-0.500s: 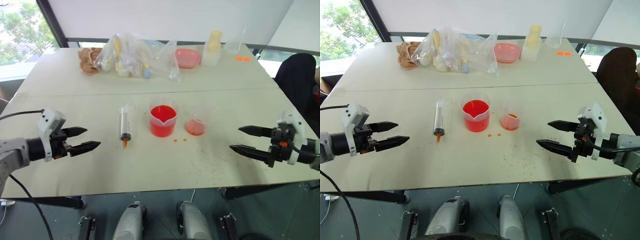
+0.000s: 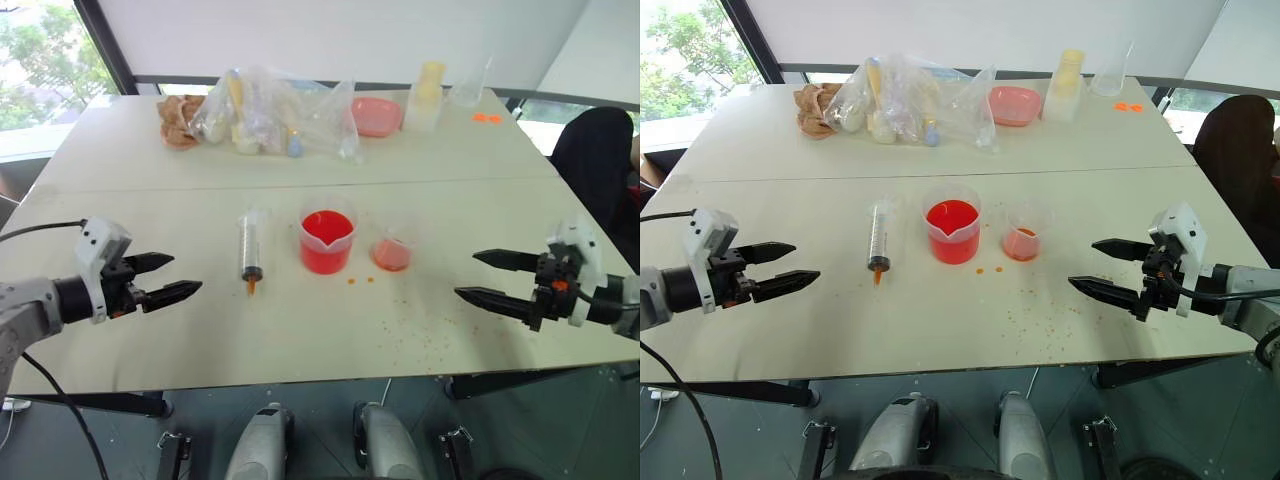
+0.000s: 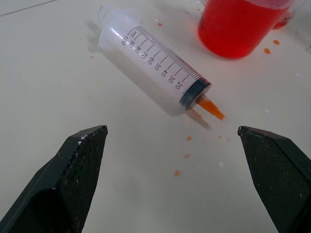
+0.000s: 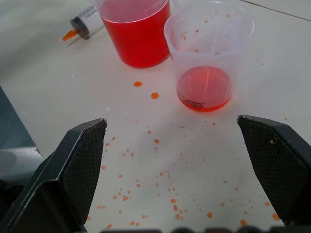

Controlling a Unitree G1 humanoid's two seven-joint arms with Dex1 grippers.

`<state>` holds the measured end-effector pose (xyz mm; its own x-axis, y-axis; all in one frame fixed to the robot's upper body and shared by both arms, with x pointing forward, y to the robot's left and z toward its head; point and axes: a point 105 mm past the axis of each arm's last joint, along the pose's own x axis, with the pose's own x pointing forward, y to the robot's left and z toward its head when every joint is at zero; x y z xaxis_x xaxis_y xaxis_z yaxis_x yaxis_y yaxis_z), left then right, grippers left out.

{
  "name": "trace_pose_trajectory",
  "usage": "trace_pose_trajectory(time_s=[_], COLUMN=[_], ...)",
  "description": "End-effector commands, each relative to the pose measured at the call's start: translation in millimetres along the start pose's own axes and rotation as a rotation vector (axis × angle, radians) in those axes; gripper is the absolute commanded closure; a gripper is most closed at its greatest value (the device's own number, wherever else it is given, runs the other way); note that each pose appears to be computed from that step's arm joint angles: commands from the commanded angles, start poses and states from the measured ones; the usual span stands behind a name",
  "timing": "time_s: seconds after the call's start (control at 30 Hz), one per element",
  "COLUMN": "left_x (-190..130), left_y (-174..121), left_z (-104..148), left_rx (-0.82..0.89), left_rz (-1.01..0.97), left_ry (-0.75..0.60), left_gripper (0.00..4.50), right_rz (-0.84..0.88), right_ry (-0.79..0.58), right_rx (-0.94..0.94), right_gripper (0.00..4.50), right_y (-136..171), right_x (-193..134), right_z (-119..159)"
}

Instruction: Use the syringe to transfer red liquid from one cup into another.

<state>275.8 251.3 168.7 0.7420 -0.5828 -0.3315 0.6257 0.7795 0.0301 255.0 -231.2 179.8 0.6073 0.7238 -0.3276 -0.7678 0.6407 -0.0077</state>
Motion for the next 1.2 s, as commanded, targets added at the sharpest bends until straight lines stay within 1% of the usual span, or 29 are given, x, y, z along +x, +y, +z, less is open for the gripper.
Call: trace_pose_trajectory(time_s=[0.03, 0.07, 0.17, 0.2, 0.23, 0.33, 0.4, 0.5, 0.57, 0.6, 0.67, 0.8, 0.93, 1.1, 1.2], left_x=[3, 4, 9, 10, 10, 15, 22, 43, 57, 62, 81, 109, 127, 146, 156], left_y=[7, 8, 15, 14, 13, 12, 15, 14, 7, 4, -2, 5, 13, 14, 11], left_z=[14, 16, 13, 10, 8, 40, 62, 88, 94, 95, 87, 72, 61, 50, 41], left_rx=[0.041, 0.051, 0.009, -0.005, -0.014, -0.057, -0.102, -0.252, -0.289, -0.300, -0.313, -0.373, -0.384, -0.359, -0.348], left_rz=[0.055, 0.065, 0.123, 0.116, 0.111, 0.099, 0.110, 0.097, 0.051, 0.025, 0.012, 0.111, 0.190, 0.213, 0.209], left_ry=[-0.070, -0.079, 0.006, 0.093, 0.152, 0.150, 0.161, 0.257, 0.317, 0.343, 0.436, 0.567, 0.615, 0.635, 0.645], left_gripper=[0.04, 0.04, 0.04, 0.04, 0.04, 0.04, 0.04, 0.04, 0.04, 0.04, 0.04, 0.04, 0.04, 0.04, 0.04], right_rz=[-0.011, -0.013, -0.039, -0.045, -0.048, -0.053, -0.027, 0.058, 0.113, 0.126, 0.163, 0.198, 0.199, 0.221, 0.240], right_ry=[-0.021, -0.019, -0.023, -0.024, -0.024, -0.028, -0.058, -0.129, -0.157, -0.163, -0.184, -0.237, -0.252, -0.263, -0.217], right_rx=[-0.037, -0.038, -0.045, -0.052, -0.057, -0.121, -0.192, -0.348, -0.431, -0.450, -0.511, -0.603, -0.657, -0.584, -0.483], right_gripper=[0.00, 0.00, 0.00, 0.00, 0.00, 0.00, 0.00, 0.00, 0.00, 0.00, 0.00, 0.00, 0.00, 0.00, 0.00], right_y=[1, 1, -4, -5, -6, -7, -1, 24, 40, 44, 55, 74, 91, 102, 100], right_x=[0, 1, -1, -1, -2, -5, -5, 2, 9, 12, 19, 29, 37, 39, 41], right_z=[6, 6, 7, 9, 10, 22, 42, 82, 96, 99, 106, 115, 115, 105, 85])
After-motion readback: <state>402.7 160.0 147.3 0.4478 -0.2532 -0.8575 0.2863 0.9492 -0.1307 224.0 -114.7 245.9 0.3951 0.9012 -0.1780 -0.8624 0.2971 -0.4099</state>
